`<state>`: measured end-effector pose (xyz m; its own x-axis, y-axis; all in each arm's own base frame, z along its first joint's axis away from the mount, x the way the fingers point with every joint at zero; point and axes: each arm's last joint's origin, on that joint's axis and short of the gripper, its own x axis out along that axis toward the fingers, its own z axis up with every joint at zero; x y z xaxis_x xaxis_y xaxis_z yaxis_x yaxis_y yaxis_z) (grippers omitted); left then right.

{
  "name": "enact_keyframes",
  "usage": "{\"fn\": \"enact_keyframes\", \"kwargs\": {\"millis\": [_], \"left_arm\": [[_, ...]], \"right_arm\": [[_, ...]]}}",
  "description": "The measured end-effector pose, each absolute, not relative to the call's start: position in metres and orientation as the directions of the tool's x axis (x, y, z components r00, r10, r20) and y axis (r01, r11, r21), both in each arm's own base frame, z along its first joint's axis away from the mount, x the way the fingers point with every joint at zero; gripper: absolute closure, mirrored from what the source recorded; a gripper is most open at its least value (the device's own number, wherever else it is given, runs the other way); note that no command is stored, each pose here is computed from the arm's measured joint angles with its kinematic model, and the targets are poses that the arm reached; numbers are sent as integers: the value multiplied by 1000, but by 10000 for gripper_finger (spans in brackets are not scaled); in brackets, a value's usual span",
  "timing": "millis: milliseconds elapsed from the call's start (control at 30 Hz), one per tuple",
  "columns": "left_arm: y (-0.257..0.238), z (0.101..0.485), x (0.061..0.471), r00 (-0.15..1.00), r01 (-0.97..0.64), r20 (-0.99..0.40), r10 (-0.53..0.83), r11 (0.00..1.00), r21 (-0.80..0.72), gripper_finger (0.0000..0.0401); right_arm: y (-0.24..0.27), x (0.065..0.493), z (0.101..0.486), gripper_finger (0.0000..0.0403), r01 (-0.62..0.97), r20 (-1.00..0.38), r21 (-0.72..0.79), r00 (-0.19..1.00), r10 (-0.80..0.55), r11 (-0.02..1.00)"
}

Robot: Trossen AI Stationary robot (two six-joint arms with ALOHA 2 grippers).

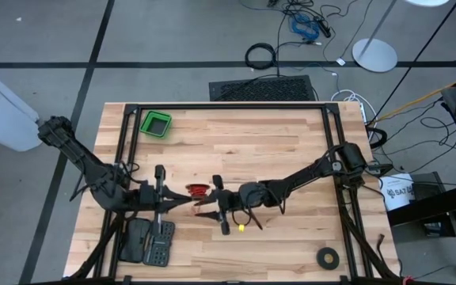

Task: Coil cords
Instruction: Coil the red wire into the spool

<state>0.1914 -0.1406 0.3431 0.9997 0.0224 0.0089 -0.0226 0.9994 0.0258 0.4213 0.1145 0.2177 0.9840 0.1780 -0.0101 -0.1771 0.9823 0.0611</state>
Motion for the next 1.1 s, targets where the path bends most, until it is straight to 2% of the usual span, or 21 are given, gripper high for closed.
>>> {"fn": "enact_keyframes", "kwargs": {"millis": [100, 300, 433, 567, 900, 1100], "left_arm": [[-140, 347, 191, 999, -28, 18, 28, 999, 25, 400], [-140, 349, 191, 999, -28, 18, 28, 999, 26, 400], [-142, 347, 190, 1000, -19, 6, 19, 999, 34, 400], [-144, 346, 187, 1000, 0, -4, 0, 999, 43, 400], [-147, 341, 176, 996, 45, -84, -40, 998, 53, 400], [-145, 338, 176, 994, 8, -106, -5, 1000, 30, 400]], "right_arm": [[114, 421, 218, 295, -196, -9, 57, 980, 197, 979], [114, 421, 218, 392, -197, -6, 30, 980, 197, 980], [114, 421, 217, 400, -194, -25, 35, 981, 195, 980], [111, 415, 220, 402, -180, -137, 25, 974, 182, 983], [100, 373, 259, 402, -59, -402, -46, 915, 35, 997], [107, 346, 283, 403, -77, -443, -46, 895, 49, 996]]}}
